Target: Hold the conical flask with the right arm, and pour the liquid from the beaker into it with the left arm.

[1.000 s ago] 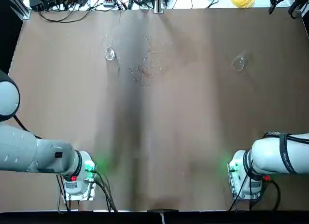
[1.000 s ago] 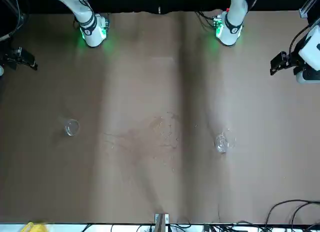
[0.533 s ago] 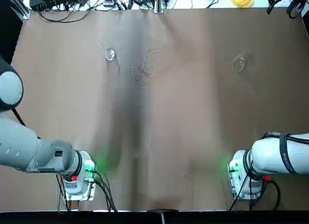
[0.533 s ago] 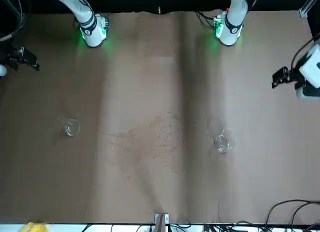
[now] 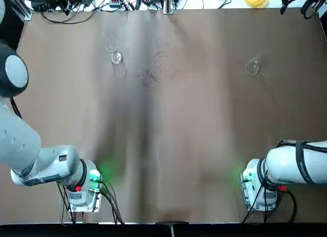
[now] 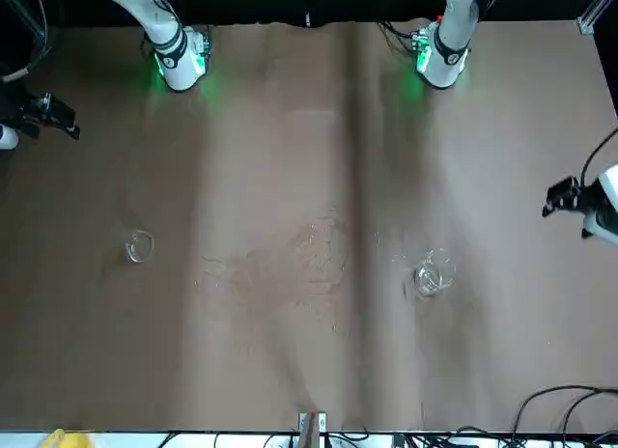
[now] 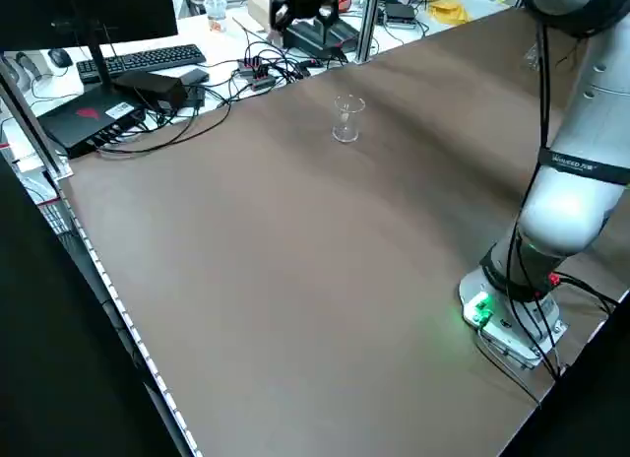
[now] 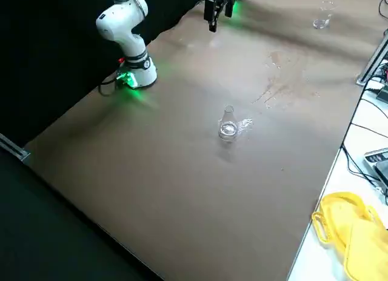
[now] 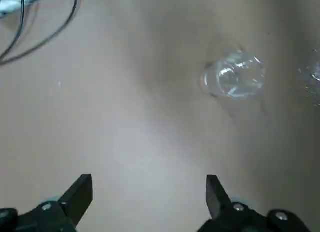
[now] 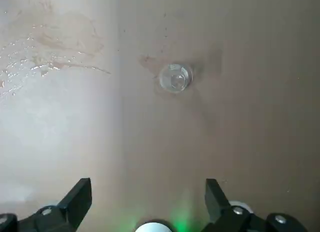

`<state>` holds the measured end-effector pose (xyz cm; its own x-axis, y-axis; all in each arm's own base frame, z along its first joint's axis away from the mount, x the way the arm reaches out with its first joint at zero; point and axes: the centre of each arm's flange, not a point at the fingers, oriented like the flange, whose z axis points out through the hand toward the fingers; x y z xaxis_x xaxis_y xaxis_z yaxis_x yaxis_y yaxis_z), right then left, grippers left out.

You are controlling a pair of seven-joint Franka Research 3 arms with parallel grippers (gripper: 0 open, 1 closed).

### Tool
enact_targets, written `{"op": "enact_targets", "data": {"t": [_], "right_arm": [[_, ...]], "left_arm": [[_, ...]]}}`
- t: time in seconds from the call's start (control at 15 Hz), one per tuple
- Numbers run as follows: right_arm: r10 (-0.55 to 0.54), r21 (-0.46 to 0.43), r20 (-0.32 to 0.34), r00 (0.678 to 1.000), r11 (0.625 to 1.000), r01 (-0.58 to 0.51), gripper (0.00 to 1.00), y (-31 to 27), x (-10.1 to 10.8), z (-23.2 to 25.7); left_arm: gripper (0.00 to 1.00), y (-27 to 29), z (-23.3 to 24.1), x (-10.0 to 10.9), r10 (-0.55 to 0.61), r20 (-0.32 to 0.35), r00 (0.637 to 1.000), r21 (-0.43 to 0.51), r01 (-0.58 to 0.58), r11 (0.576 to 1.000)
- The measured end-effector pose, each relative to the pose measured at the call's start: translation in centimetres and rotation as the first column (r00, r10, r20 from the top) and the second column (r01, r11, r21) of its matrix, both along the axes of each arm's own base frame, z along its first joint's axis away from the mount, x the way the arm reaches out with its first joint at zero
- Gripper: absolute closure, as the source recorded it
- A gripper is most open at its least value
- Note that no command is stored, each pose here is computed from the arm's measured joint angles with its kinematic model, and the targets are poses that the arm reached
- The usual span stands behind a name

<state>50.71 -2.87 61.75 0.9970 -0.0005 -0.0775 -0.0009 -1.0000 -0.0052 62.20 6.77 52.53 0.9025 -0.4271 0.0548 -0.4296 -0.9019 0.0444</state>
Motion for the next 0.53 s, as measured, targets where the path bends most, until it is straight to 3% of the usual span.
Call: {"op": "enact_targets", "data": {"t": [0.2,0.27,0.53], "right_arm": [[0.003,0.000,-0.004,1.000,1.000,-0.003,0.00,0.2,0.1,-0.2],[0.003,0.000,-0.007,1.000,1.000,-0.003,0.00,0.2,0.1,-0.4],[0.003,0.001,-0.006,1.000,1.000,-0.003,0.00,0.1,0.2,-0.4]], "left_arm": [[0.00,3.2,-4.5,2.3,-0.088,0.058,0.994,-0.064,0.092,0.994],[0.00,5.0,-7.6,3.3,-0.129,0.089,0.988,-0.128,0.140,0.982],[0.00,7.2,-13.2,4.8,-0.229,0.199,0.953,-0.230,0.273,0.934]]}}
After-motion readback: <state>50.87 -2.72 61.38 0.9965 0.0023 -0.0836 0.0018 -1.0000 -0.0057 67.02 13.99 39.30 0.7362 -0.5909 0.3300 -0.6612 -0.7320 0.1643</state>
